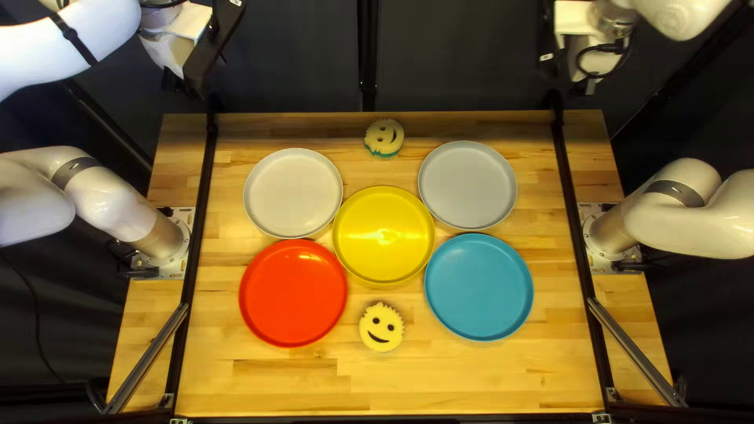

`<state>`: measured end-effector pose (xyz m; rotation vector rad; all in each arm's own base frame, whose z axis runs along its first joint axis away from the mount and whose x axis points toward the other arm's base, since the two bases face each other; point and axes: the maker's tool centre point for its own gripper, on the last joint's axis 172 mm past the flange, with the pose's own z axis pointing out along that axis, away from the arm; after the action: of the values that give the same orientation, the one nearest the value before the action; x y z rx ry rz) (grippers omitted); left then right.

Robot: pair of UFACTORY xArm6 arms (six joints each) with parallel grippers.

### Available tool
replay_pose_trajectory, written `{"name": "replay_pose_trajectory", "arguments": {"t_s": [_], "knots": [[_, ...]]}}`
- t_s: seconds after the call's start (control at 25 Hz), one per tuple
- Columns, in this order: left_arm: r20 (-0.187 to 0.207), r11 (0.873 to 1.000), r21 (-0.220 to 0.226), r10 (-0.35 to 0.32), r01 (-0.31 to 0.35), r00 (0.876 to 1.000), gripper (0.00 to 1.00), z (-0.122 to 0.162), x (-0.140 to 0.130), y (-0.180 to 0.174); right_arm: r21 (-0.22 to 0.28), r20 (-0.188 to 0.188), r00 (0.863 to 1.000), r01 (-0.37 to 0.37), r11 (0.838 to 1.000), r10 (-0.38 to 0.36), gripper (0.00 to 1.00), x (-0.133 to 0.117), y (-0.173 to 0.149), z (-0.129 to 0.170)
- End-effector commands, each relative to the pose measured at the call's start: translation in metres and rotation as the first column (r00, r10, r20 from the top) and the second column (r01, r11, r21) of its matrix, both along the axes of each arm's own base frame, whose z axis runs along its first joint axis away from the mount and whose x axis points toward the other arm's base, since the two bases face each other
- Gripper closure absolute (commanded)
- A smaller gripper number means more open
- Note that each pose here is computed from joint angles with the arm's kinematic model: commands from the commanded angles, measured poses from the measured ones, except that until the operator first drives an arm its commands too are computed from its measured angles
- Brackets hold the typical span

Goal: Pick up sponge and scrub the plate

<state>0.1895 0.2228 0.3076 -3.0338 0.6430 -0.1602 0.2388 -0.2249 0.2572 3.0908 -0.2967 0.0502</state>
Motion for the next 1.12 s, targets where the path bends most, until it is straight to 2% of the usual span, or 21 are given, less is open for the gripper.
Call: {"name": "replay_pose_trajectory", "arguments": {"t_s": [0.04,0.16,0.56,0.64,0.88,1.12], "knots": [[0.0,1.0,0.0,0.0,0.0,1.0,0.0,0.0,0.0,0.0,0.04,0.066,0.993,0.09,0.995,-0.093,0.0,0.03,-0.005,-0.023],[0.0,1.0,0.0,0.0,0.0,1.0,0.0,0.0,0.0,0.0,0.081,0.074,0.991,0.104,0.991,-0.11,0.0,0.037,-0.01,-0.031],[0.0,1.0,0.0,0.0,0.0,1.0,0.0,0.0,0.0,0.0,0.081,0.074,0.991,0.104,0.991,-0.11,0.0,0.037,-0.01,-0.031],[0.0,1.0,0.0,0.0,0.0,1.0,0.0,0.0,0.0,0.0,0.066,0.065,0.992,0.101,0.993,-0.105,0.0,0.041,-0.011,-0.034],[0.0,1.0,0.0,0.0,0.0,1.0,0.0,0.0,0.0,0.0,0.048,0.076,0.99,0.117,0.992,-0.121,0.0,0.107,-0.036,-0.062],[0.0,1.0,0.0,0.0,0.0,1.0,0.0,0.0,0.0,0.0,0.025,0.114,0.975,0.187,0.982,-0.189,0.0,0.152,-0.054,-0.076]]}}
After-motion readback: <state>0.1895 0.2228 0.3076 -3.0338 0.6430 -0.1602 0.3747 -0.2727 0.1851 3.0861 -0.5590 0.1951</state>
